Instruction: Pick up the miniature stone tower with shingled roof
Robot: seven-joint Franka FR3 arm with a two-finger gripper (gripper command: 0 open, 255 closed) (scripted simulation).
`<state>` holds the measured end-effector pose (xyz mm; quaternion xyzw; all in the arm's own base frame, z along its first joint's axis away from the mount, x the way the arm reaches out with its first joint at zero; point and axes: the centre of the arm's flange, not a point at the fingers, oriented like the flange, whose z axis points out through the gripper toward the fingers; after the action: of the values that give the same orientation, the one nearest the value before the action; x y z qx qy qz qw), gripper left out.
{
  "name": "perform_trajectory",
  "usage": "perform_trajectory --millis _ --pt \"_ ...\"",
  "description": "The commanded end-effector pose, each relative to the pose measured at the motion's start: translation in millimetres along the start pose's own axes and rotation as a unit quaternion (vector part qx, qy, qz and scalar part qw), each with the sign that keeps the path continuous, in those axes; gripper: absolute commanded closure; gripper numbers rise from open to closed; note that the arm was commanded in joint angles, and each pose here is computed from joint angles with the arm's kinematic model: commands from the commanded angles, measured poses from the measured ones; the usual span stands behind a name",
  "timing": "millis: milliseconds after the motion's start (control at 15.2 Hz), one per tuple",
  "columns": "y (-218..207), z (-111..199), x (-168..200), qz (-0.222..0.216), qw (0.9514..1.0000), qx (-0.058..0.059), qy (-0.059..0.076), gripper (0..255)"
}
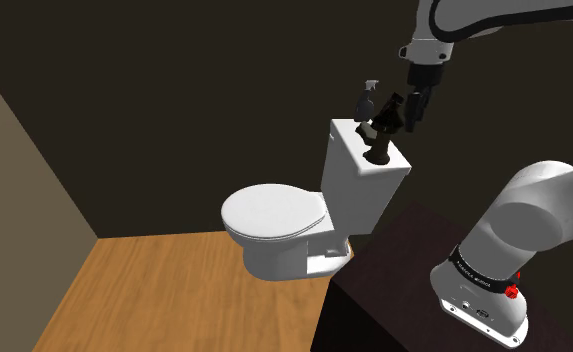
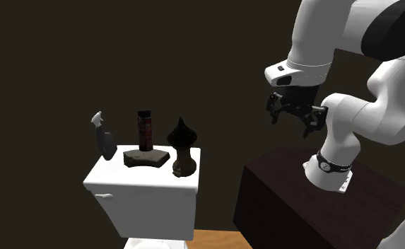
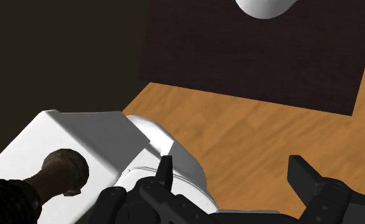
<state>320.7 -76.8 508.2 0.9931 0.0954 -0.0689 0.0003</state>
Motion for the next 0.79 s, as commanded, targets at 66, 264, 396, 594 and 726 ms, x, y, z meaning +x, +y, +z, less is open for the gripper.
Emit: perform_trajectory --millis 66,264,396,594,726 --pt "40.1 5.3 7.6 -0.003 0.9996 0.000 0.028 0" --pt "76.9 10.3 14.1 -0.005 0.9984 0.001 0.056 0" --pt "101.4 13.5 18.8 -0.007 0.9972 0.002 0.074 0" --pt "138.2 18.1 26.1 -0.010 0.9948 0.003 0.102 0" --pt "162.6 21.0 31.2 -0.011 0.9927 0.004 0.120 0"
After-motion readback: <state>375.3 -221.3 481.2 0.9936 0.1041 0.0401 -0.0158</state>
